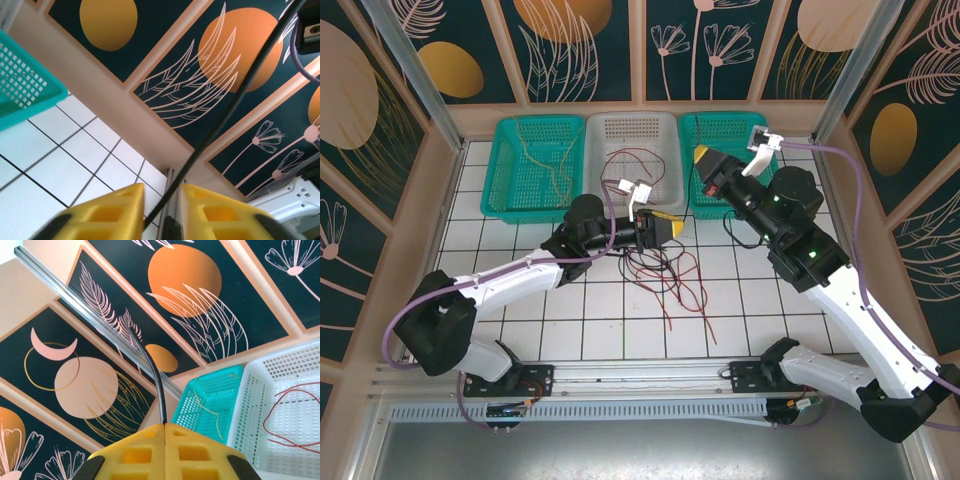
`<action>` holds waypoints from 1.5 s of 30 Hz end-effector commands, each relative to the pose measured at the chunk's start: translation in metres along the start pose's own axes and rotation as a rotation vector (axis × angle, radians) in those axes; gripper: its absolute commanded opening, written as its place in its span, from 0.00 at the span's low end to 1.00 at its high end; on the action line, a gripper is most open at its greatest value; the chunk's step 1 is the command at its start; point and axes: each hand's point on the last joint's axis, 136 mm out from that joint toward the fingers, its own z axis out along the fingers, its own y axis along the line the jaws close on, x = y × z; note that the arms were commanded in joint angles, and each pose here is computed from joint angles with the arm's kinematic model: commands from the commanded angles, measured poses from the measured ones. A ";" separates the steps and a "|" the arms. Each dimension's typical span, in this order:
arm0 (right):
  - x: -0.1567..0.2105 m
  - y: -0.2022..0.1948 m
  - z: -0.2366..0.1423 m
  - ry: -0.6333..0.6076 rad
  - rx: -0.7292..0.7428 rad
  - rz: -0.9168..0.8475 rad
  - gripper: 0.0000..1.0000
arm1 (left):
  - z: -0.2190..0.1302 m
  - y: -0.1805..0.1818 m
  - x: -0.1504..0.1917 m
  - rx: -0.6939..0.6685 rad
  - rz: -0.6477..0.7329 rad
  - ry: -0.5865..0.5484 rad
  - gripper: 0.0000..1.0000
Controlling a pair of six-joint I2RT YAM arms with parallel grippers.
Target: Untangle the cables
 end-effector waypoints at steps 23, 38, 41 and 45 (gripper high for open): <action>0.074 -0.093 -0.007 0.216 0.258 0.054 0.63 | -0.025 -0.043 -0.086 -0.099 0.171 -0.261 0.00; 0.190 -0.155 0.008 0.483 0.236 0.122 0.78 | -0.025 -0.086 -0.107 0.011 0.208 -0.244 0.00; 0.198 -0.164 0.018 0.515 0.259 0.095 0.78 | -0.026 -0.094 -0.109 0.034 0.213 -0.240 0.00; 0.199 -0.178 0.026 0.512 0.312 0.048 0.73 | -0.027 -0.102 -0.112 0.048 0.225 -0.228 0.00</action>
